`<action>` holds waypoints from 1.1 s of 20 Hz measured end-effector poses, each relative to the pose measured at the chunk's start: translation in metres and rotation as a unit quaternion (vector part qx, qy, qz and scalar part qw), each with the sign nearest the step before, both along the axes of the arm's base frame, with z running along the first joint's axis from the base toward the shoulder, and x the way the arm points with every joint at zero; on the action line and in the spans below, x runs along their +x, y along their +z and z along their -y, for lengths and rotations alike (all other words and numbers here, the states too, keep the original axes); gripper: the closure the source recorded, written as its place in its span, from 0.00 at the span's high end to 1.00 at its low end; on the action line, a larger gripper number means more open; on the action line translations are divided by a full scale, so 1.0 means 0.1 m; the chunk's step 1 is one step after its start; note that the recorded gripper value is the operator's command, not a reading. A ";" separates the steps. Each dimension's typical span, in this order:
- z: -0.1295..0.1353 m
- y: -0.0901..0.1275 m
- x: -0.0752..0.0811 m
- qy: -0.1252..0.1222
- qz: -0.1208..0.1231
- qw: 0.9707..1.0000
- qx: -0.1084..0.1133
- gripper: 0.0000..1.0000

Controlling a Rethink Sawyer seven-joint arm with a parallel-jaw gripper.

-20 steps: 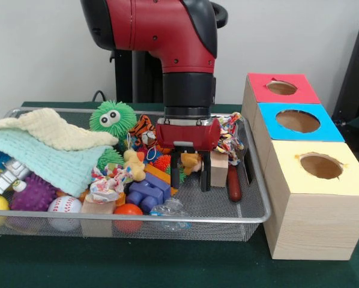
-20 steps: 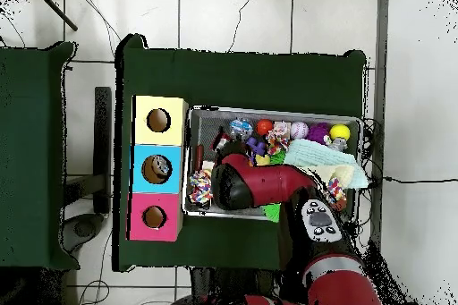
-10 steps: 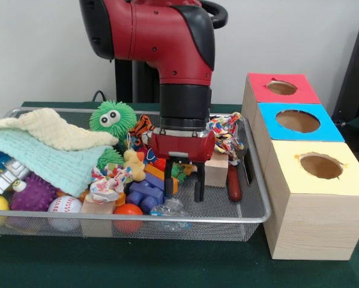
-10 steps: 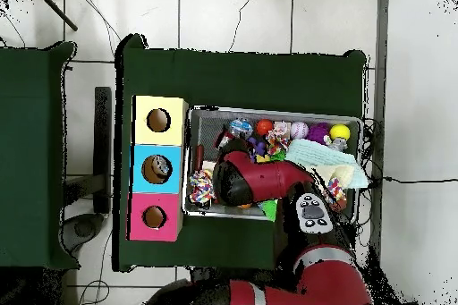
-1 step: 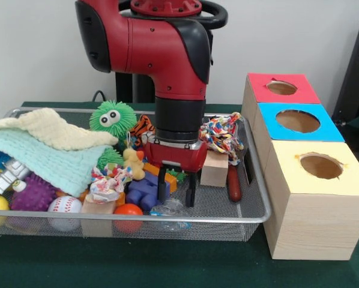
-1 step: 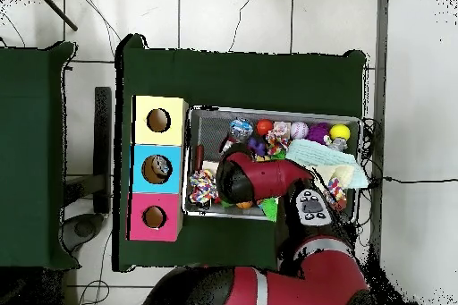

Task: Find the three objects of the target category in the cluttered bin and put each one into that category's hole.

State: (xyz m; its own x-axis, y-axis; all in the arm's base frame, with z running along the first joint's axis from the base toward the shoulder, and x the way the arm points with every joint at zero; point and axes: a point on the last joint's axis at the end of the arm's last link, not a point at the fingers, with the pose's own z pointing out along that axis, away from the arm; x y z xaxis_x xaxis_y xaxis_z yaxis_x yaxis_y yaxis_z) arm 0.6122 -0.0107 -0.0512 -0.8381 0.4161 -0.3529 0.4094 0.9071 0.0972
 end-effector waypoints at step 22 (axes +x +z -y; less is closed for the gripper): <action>0.06 0.09 0.03 0.000 -0.016 1.000 -0.012 1.00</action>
State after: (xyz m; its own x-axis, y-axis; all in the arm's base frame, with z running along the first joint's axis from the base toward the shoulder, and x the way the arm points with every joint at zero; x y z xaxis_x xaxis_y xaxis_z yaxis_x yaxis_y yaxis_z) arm 0.6156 -0.0170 -0.0424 -0.8492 0.4079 -0.3355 0.4122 0.9090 0.0619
